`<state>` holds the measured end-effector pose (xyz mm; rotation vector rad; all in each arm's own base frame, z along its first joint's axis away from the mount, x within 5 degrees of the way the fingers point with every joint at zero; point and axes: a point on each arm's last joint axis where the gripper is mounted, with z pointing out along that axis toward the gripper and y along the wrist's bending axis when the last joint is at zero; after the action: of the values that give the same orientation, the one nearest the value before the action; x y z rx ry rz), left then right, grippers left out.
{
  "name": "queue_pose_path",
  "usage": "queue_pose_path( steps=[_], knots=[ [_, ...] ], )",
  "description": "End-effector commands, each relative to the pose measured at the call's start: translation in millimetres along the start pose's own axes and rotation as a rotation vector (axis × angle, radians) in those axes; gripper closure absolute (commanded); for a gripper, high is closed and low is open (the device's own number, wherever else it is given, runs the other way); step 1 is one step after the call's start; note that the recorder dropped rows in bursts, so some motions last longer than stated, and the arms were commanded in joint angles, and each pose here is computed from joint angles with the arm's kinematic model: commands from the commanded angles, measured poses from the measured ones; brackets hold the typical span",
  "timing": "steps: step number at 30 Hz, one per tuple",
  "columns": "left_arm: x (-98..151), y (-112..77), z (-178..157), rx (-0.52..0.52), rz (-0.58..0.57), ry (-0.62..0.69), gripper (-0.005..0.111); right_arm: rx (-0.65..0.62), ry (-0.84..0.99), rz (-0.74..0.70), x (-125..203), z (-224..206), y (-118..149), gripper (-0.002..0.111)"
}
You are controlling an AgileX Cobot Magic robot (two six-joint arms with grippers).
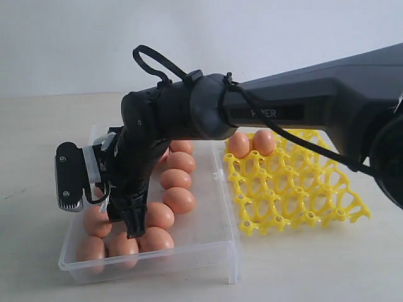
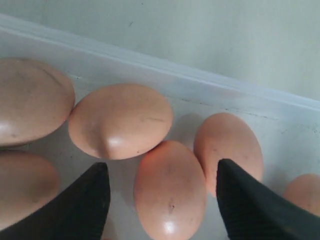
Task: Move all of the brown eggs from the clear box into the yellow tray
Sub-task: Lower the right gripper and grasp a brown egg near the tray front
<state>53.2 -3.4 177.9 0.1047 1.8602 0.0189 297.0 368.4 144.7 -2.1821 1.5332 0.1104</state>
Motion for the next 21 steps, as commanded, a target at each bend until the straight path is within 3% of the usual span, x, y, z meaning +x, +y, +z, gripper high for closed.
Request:
queue_pose_path(
  steps=[1, 10, 16, 19, 21],
  knots=[
    [-2.7, 0.1, -1.0, 0.0, -0.006, -0.021, 0.107, 0.021, 0.012, -0.03, 2.4, 11.0, -0.6, 0.049],
    [-2.7, 0.1, -1.0, 0.0, -0.006, -0.021, 0.107, 0.038, 0.046, -0.03, 10.0, 28.5, 1.0, 0.053],
    [-2.7, 0.1, -1.0, 0.0, -0.006, -0.021, 0.107, 0.055, 0.038, 0.003, 7.3, 21.0, -1.9, 0.108],
    [-2.7, 0.1, -1.0, 0.0, -0.006, -0.021, 0.107, 0.105, 0.005, 0.063, 2.3, 4.6, -8.1, 0.108],
    [-2.7, 0.1, -1.0, 0.0, -0.006, -0.021, 0.107, 0.233, -0.07, 0.158, 1.1, -17.4, -17.6, 0.108]
  ],
)
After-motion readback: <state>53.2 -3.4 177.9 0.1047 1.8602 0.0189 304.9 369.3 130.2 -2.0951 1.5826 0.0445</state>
